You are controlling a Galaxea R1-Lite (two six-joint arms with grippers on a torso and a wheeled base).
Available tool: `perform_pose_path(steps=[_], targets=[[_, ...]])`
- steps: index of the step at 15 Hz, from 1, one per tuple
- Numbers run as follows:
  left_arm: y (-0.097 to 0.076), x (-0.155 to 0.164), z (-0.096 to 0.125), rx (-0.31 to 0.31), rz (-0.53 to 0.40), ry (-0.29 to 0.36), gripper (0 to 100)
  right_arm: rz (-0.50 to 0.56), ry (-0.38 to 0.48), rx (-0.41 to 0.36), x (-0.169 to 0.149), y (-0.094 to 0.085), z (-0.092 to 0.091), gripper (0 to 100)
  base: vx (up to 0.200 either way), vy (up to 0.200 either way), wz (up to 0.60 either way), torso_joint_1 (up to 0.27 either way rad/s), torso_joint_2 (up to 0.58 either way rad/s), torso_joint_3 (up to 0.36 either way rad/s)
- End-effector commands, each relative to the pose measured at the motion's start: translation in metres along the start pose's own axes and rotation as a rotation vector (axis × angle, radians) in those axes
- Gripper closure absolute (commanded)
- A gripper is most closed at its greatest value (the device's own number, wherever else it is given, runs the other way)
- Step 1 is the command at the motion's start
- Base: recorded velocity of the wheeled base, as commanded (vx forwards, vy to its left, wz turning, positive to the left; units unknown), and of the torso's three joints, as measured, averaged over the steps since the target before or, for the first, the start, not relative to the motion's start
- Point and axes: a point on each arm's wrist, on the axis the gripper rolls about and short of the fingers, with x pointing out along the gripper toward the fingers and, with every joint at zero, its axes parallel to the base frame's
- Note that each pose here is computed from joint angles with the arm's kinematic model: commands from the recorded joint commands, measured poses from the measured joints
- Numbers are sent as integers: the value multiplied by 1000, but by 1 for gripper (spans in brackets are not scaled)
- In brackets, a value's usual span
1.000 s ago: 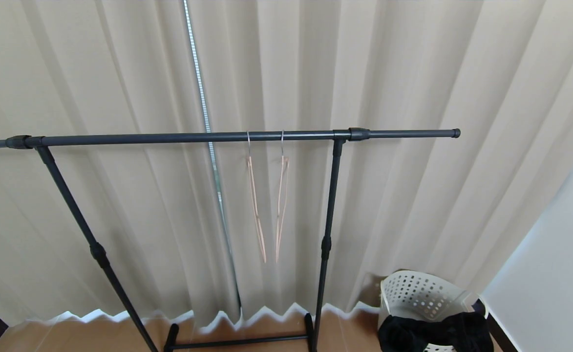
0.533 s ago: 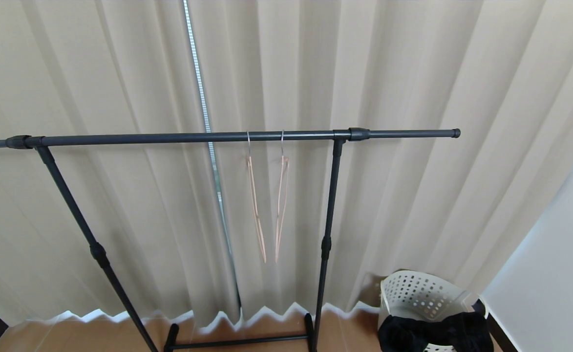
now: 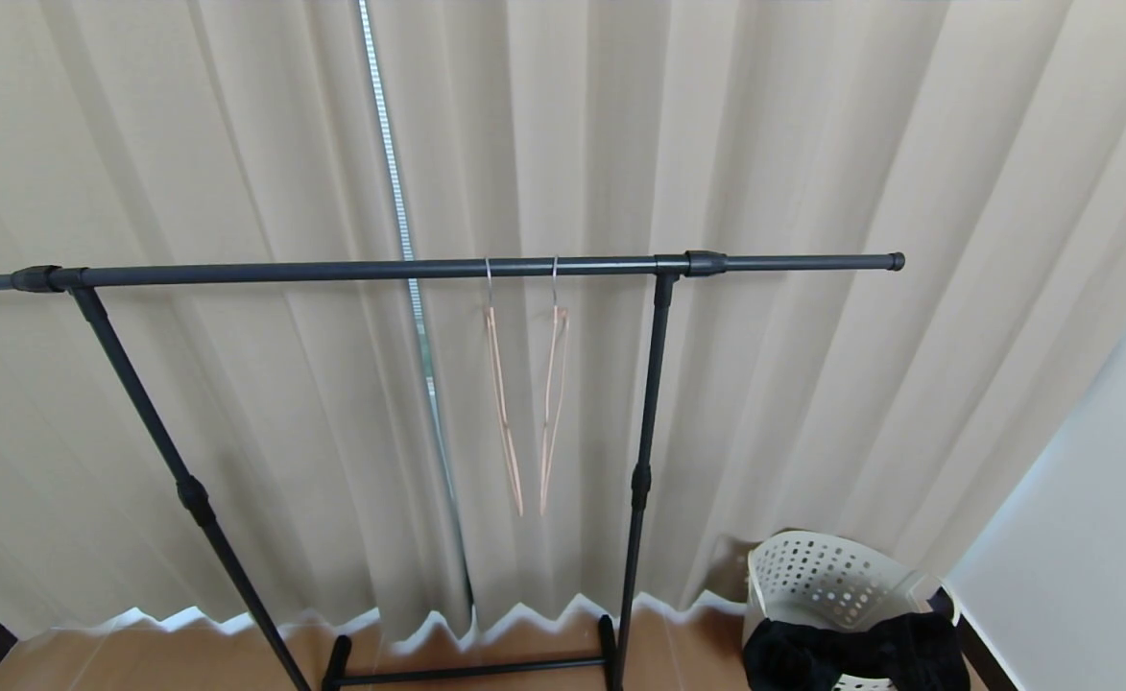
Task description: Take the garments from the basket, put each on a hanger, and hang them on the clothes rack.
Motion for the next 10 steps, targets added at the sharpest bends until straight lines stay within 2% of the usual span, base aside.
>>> perform_pose_path(steps=[1, 10], targets=[[0, 0, 0, -3, 1, -1, 0, 3, 1, -2, 0, 0, 0, 0, 0, 0, 0, 0, 0, 0], [0, 0, 0, -1, 1, 0, 0, 3, 2, 3, 0, 0, 0, 0, 0, 0, 0, 0, 0, 0]])
